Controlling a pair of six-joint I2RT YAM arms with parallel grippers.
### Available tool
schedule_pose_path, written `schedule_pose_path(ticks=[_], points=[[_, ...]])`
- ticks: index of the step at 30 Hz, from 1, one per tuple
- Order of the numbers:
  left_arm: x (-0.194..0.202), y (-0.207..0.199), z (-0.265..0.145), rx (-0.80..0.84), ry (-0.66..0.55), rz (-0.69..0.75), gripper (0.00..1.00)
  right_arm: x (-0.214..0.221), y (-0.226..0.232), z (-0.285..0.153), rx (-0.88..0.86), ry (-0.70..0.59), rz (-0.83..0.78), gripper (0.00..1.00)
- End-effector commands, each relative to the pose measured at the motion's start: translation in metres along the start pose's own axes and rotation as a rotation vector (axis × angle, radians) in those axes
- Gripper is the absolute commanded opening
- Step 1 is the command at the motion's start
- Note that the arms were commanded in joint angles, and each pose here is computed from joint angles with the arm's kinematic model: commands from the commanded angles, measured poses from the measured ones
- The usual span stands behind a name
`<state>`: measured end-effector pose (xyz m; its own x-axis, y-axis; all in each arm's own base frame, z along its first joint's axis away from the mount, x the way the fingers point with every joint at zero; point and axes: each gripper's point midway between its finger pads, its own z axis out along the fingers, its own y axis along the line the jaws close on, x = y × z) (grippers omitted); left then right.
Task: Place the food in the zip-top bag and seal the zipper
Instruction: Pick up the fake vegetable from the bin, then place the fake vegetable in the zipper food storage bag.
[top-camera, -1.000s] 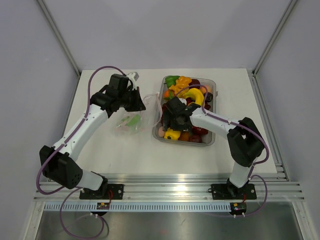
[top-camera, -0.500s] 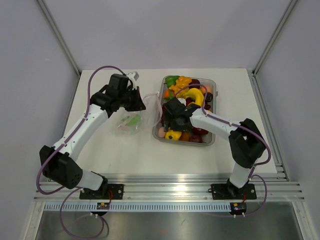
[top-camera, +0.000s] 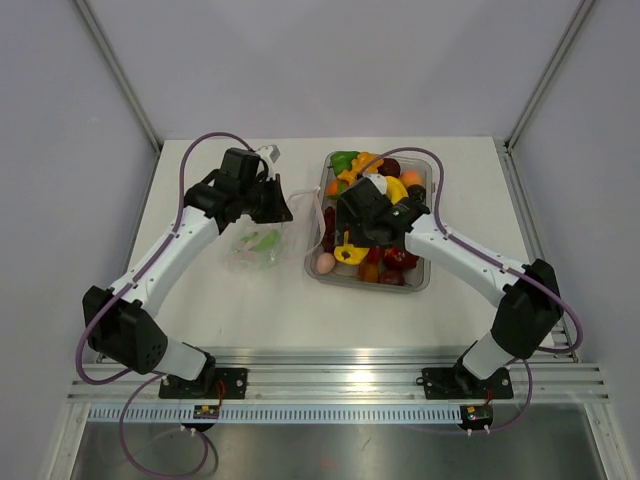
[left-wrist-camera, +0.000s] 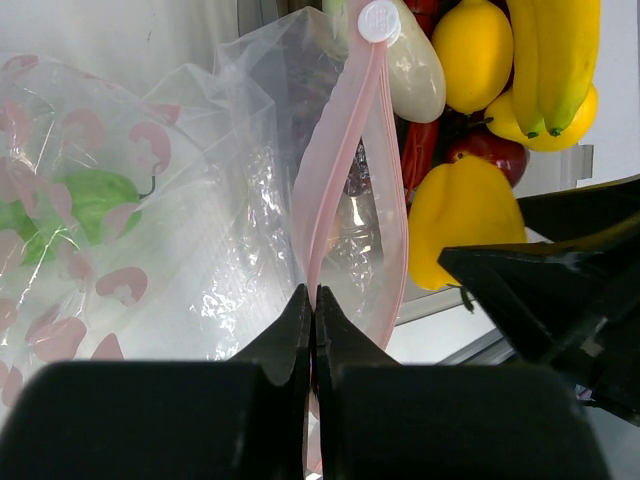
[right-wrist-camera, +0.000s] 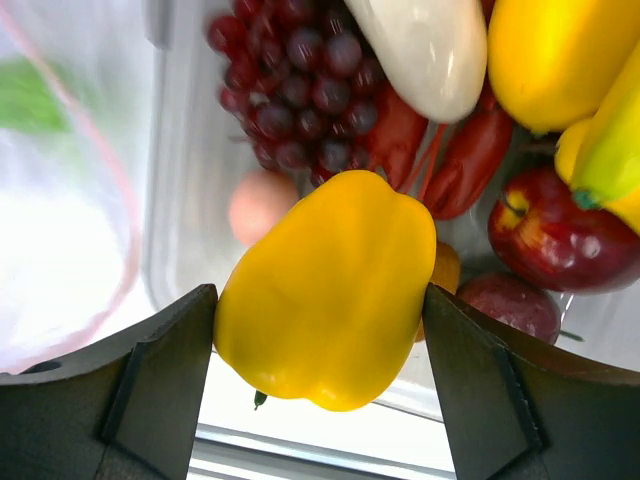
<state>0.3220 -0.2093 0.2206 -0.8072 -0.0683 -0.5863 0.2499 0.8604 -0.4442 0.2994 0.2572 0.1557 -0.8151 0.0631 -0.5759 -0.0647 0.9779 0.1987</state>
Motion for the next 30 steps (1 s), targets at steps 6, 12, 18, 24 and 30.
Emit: schedule_pose_path(ticks=[6,12,18,24,30], points=[[-0.009,-0.006,-0.001,0.029,-0.028,0.022,0.00,-0.088,0.043,-0.080,-0.172,-0.257,0.070,0.53],[-0.008,-0.007,-0.001,0.037,-0.024,0.016,0.00,-0.103,0.077,-0.091,-0.293,-0.263,0.072,0.53],[-0.012,-0.014,-0.004,0.064,-0.032,0.018,0.00,-0.097,0.106,-0.078,-0.360,-0.217,0.046,0.53],[-0.017,-0.022,-0.008,0.091,-0.039,0.016,0.00,-0.076,0.115,-0.044,-0.355,-0.144,0.039,0.55],[-0.026,-0.032,-0.014,0.124,-0.055,0.012,0.00,-0.071,0.113,-0.034,-0.327,-0.119,0.022,0.95]])
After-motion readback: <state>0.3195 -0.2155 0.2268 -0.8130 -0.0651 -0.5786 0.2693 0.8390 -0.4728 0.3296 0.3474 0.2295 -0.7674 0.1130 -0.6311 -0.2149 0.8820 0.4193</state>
